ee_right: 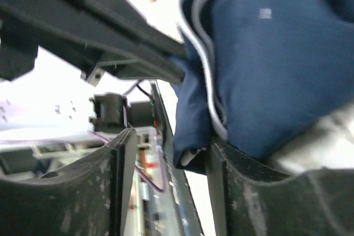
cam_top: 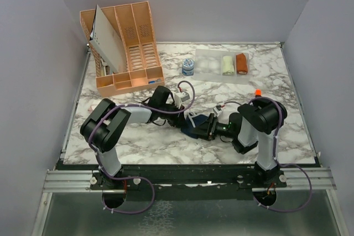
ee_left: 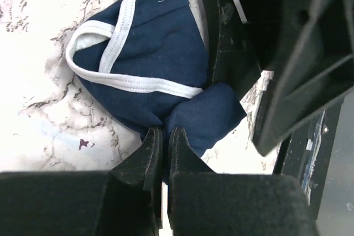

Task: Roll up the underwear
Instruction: Roll the underwear to the center of the board.

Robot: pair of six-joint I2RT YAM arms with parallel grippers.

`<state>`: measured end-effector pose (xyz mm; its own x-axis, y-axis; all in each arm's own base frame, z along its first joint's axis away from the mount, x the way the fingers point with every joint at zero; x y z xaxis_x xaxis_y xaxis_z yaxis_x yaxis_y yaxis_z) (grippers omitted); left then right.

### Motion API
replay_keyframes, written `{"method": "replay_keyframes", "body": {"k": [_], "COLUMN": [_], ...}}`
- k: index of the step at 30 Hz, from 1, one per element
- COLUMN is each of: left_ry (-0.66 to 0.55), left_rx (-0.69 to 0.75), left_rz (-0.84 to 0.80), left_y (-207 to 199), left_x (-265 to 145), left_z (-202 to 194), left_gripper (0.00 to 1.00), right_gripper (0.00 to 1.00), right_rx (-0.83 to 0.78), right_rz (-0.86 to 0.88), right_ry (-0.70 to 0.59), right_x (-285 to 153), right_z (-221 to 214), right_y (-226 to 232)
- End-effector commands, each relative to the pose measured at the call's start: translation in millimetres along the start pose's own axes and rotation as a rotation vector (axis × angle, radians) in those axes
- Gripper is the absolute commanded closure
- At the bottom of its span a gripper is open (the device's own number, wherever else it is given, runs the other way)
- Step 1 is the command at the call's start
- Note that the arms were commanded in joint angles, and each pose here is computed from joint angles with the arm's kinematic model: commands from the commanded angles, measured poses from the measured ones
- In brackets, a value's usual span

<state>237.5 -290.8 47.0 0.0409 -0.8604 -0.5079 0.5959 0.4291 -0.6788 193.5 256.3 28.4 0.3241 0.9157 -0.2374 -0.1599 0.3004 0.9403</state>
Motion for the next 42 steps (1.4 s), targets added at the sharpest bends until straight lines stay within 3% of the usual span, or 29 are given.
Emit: {"method": "replay_keyframes", "body": {"k": [1, 2, 3, 4, 11, 17, 19, 21, 23, 26, 29, 31, 36, 42], "left_ry": [0.068, 0.071, 0.081, 0.080, 0.091, 0.042, 0.015, -0.004, -0.019, -0.032, -0.048, -0.060, -0.088, -0.087], "left_rx": [-0.042, -0.044, -0.053, -0.052, -0.079, -0.146, -0.172, -0.185, -0.196, -0.201, -0.213, -0.224, -0.275, -0.285], "left_rz": [-0.021, -0.005, 0.009, 0.016, 0.038, 0.120, 0.136, 0.158, 0.166, 0.179, 0.196, 0.204, 0.212, 0.207], "left_y": [-5.1, -4.9, -5.0, -5.5, -11.7, 0.5, 4.7, 8.2, 9.5, 10.2, 10.8, 10.0, 7.2, 6.7], "left_x": [-1.3, -3.0, -5.5, -7.0, -15.3, -26.2, -32.3, -38.4, -43.8, -48.9, -52.6, -54.9, -59.3, -59.7], "left_z": [-11.1, -9.4, -10.0, -7.7, -7.5, -10.6, -12.6, -14.6, -15.1, -13.9, -12.6, -12.3, -17.4, -24.0], "left_gripper": [1.00, 1.00, 1.00, 1.00, 1.00, 1.00, 1.00, 1.00, 1.00, 1.00, 1.00, 1.00, 1.00, 1.00], "right_gripper": [0.41, 0.38, 0.12, 0.07, 0.06, 0.05, 0.03, 0.00, 0.00, 0.00, 0.05, 0.11, 0.20, 0.32], "right_rx": [-0.488, -0.573, -0.639, -0.698, -0.983, -1.164, -1.159, -1.012, -0.834, -0.944, -1.149, -1.306, -1.867, -2.132], "right_rz": [0.061, 0.070, 0.060, 0.042, -0.154, -0.258, -0.280, -0.379, -0.485, -0.386, -0.168, -0.143, -0.079, -0.010], "right_ry": [-0.051, -0.060, -0.069, -0.078, -0.101, -0.145, -0.236, -0.357, -0.377, -0.279, -0.285, -0.273, -0.065, 0.056], "right_x": [-18.4, -20.4, -22.6, -23.9, -30.0, -35.1, -41.2, -50.8, -55.8, -42.5, -33.6, -28.0, 5.7, 53.7], "right_z": [-4.9, -3.0, -1.3, 1.5, 33.8, 69.0, 82.5, 100.8, 110.1, 107.2, 88.0, 72.4, 20.7, -19.2], "right_y": [-0.9, 2.6, 2.3, 1.4, -5.1, 18.7, 35.4, 40.7, 36.3, 54.8, 75.4, 76.1, 75.9, 78.6]}}
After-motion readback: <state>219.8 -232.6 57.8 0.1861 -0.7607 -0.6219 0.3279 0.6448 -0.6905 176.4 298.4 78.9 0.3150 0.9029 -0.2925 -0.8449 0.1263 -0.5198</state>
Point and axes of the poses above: each gripper's point midway between its finger pads, its own x axis out along the fingers, its own y axis along the line the jaws close on, z = x × y, the point moved 2 cm from there along -x, back along the fingers, and after that the axes turned 11 degrees about -x, right-handed, at the moved point
